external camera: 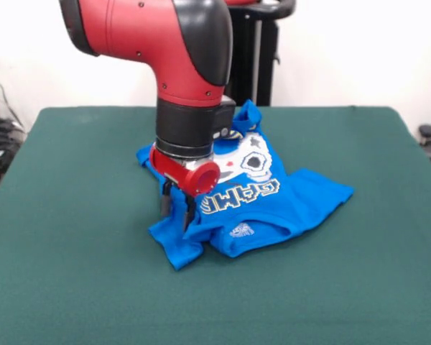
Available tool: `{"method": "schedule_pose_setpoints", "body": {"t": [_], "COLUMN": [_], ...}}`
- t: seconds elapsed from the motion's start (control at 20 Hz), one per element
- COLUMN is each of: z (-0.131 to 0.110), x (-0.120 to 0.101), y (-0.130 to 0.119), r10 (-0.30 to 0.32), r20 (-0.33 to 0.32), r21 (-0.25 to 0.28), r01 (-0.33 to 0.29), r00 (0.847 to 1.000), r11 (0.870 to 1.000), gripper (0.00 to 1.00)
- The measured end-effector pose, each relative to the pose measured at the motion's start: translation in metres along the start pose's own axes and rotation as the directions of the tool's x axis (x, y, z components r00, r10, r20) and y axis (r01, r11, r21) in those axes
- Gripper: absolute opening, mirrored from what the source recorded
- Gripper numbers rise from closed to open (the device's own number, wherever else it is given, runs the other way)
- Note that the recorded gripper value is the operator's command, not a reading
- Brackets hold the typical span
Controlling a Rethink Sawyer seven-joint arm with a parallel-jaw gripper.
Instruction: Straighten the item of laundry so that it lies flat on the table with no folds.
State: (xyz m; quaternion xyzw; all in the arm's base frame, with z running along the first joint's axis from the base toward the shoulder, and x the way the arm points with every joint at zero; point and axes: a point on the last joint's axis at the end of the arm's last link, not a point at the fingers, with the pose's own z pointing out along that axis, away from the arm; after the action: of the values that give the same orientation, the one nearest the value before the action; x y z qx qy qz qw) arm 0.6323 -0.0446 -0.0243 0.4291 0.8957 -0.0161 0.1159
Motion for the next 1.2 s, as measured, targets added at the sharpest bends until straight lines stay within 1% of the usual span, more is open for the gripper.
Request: {"method": "schedule_pose_setpoints", "body": {"t": [0.15,0.25,0.3,0.55,0.9,1.2], "z": [-0.004,-0.006,-0.009,-0.012,-0.012,-0.011], "x": [-0.009,-0.014,-0.02,-0.031,-0.033,-0.034], "y": [0.004,0.006,0.009,0.018,0.021,0.02], "r10": [0.008,0.014,0.019,0.03,0.058,0.065], "r20": [-0.011,-0.011,-0.008,0.005,0.0,-0.002], "r21": [0.034,0.047,0.054,0.043,0.036,0.037], "r01": [-0.008,-0.013,-0.019,-0.03,-0.058,-0.065], "r00": [1.0,1.0,1.0,1.0,0.998,0.998], "r11": [0.999,0.999,0.998,0.999,0.998,0.997], "gripper": [1.0,1.0,1.0,1.0,1.0,1.0]}}
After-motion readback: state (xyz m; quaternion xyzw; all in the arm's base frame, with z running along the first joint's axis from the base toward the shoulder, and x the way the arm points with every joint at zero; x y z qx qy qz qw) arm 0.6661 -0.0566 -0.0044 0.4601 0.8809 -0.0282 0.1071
